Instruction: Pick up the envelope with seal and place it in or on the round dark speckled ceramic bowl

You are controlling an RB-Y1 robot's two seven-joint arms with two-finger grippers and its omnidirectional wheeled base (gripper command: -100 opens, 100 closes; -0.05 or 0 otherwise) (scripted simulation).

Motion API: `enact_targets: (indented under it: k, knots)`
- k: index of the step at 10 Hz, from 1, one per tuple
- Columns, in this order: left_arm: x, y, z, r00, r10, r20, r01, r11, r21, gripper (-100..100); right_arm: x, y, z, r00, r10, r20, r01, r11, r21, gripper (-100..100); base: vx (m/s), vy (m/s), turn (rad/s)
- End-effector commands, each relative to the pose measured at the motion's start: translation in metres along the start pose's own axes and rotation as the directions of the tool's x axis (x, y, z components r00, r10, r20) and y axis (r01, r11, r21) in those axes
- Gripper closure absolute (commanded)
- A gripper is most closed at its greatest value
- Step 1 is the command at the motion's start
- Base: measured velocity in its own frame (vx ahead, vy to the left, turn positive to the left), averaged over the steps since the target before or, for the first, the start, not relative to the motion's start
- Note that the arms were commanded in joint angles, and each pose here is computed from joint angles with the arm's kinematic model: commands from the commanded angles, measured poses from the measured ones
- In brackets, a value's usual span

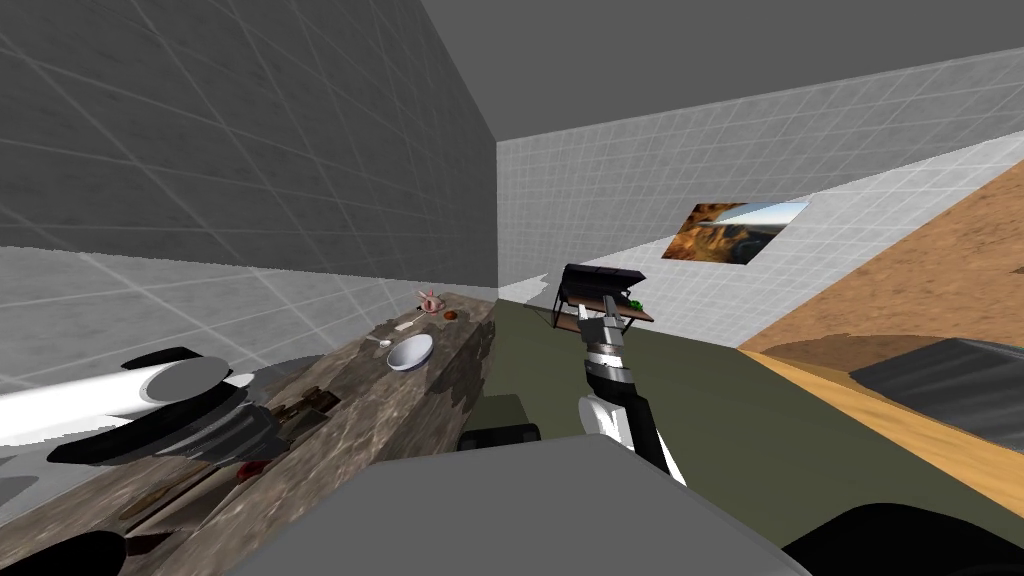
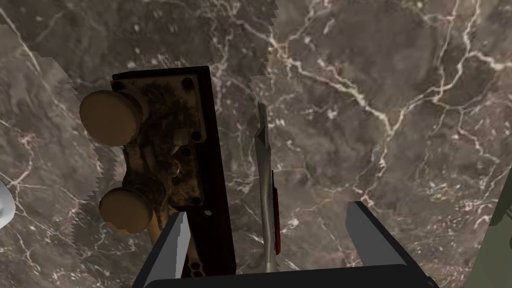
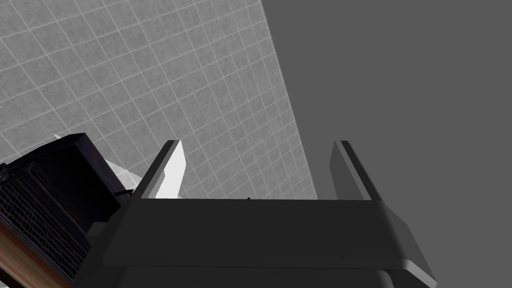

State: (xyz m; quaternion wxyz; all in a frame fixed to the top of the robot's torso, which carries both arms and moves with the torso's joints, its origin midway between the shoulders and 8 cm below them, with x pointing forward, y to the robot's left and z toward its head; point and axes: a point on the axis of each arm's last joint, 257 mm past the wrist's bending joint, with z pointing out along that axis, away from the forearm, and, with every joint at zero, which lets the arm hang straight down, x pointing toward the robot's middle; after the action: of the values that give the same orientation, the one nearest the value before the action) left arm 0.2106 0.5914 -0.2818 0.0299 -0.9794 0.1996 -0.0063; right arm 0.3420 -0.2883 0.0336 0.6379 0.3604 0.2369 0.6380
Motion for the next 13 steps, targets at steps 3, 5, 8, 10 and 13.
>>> enact_targets:
  k: [3, 5, 8, 10, 13]
  knots:
    - [-0.020, 0.013, -0.002, 0.999, -0.044, 0.028, 0.046, 0.996, -0.075, -100, 0.000, 0.000, 0.000, 1.000, 0.000, 0.000, 0.000, 1.000, 0.000, 0, 0.022, 0.019, -0.049]
    - [-0.016, 0.011, -0.002, 0.999, -0.038, 0.024, 0.040, 0.997, -0.064, 0, 0.000, 0.000, 0.000, 1.000, 0.000, 0.000, 0.000, 1.000, 0.000, 0, 0.006, 0.005, -0.004]
    - [-0.020, 0.010, 0.022, 0.999, -0.042, 0.022, 0.043, 0.997, -0.062, -100, 0.000, 0.000, 0.000, 1.000, 0.000, 0.000, 0.000, 1.000, 0.000, 0, -0.003, -0.006, -0.016]
    - [-0.019, 0.010, 0.020, 0.999, -0.041, 0.023, 0.043, 0.997, -0.063, 100, 0.000, 0.000, 0.000, 1.000, 0.000, 0.000, 0.000, 1.000, 0.000, 0, 0.000, 0.000, 0.000]
    - [-0.019, 0.010, 0.020, 0.999, -0.042, 0.023, 0.044, 0.997, -0.063, 100, 0.000, 0.000, 0.000, 1.000, 0.000, 0.000, 0.000, 1.000, 0.000, 0, 0.000, 0.000, 0.000]
